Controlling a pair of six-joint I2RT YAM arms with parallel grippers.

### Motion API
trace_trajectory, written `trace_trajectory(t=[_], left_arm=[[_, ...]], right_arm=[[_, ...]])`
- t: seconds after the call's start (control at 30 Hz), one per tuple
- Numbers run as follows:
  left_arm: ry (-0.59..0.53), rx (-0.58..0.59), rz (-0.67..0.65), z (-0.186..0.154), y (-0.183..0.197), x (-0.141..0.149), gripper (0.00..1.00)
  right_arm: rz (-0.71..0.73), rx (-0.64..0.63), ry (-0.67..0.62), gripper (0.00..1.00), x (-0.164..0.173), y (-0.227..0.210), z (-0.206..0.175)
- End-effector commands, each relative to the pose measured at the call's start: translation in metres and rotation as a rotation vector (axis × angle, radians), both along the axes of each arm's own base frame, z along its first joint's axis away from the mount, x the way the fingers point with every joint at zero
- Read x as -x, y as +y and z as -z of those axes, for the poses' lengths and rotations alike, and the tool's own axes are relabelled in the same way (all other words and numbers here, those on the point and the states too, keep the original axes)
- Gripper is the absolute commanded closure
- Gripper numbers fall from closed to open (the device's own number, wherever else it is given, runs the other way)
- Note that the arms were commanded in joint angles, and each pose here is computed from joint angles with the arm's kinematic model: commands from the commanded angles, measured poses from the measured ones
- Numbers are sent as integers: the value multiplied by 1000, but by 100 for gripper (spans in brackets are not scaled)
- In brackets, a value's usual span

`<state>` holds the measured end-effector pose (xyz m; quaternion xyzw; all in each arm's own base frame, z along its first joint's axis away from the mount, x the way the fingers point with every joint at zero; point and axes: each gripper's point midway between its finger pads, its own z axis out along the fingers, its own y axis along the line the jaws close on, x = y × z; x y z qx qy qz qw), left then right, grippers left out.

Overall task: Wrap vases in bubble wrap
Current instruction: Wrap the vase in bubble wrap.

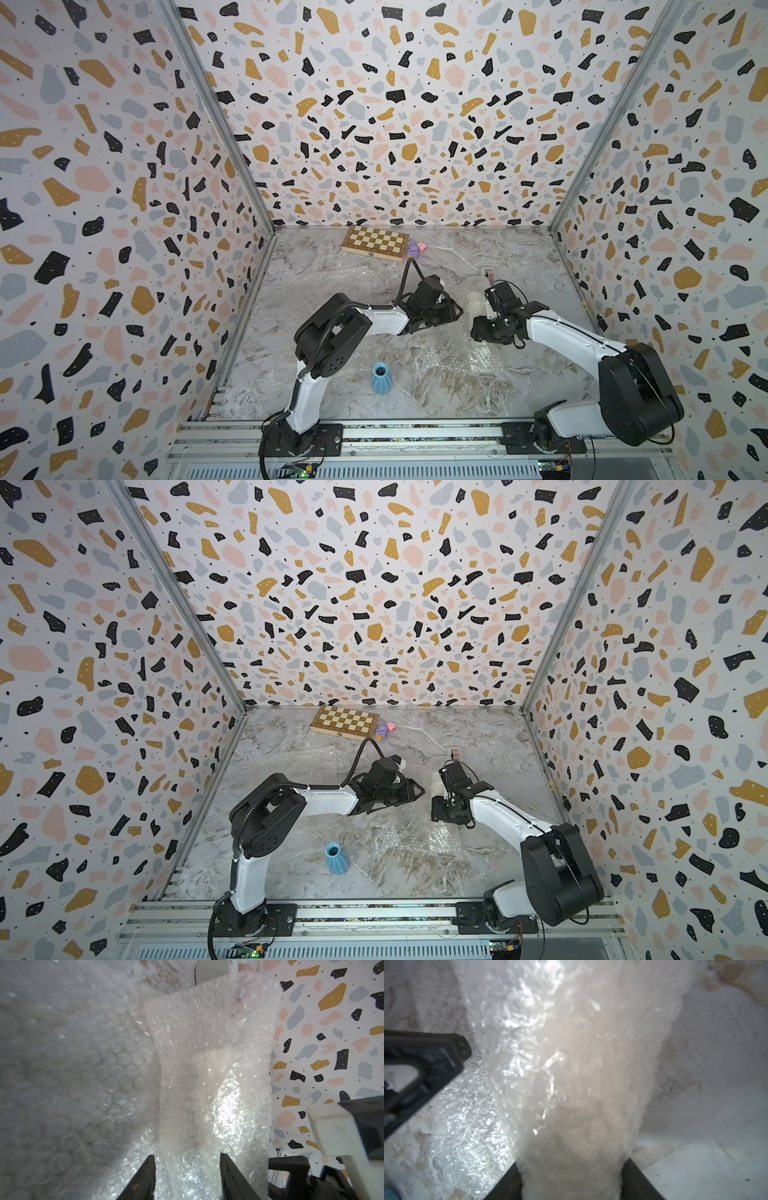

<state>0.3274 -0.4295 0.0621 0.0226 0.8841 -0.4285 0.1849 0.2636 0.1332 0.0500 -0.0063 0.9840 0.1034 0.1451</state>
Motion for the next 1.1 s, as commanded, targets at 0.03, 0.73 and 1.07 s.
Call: trace_trajectory(t=[0.03,0.73,1.07], left_arm=[[-8,51,10,-1,-9,1,55],[48,-42,41,47,-12,3,73],[50,-73,78,52,-22,12,73]], right_arm=[[30,70,3,42,-2,2,0],[-28,-374,-45,12,-2,3,-52],[19,-595,-66,10,-13,-10,-30]])
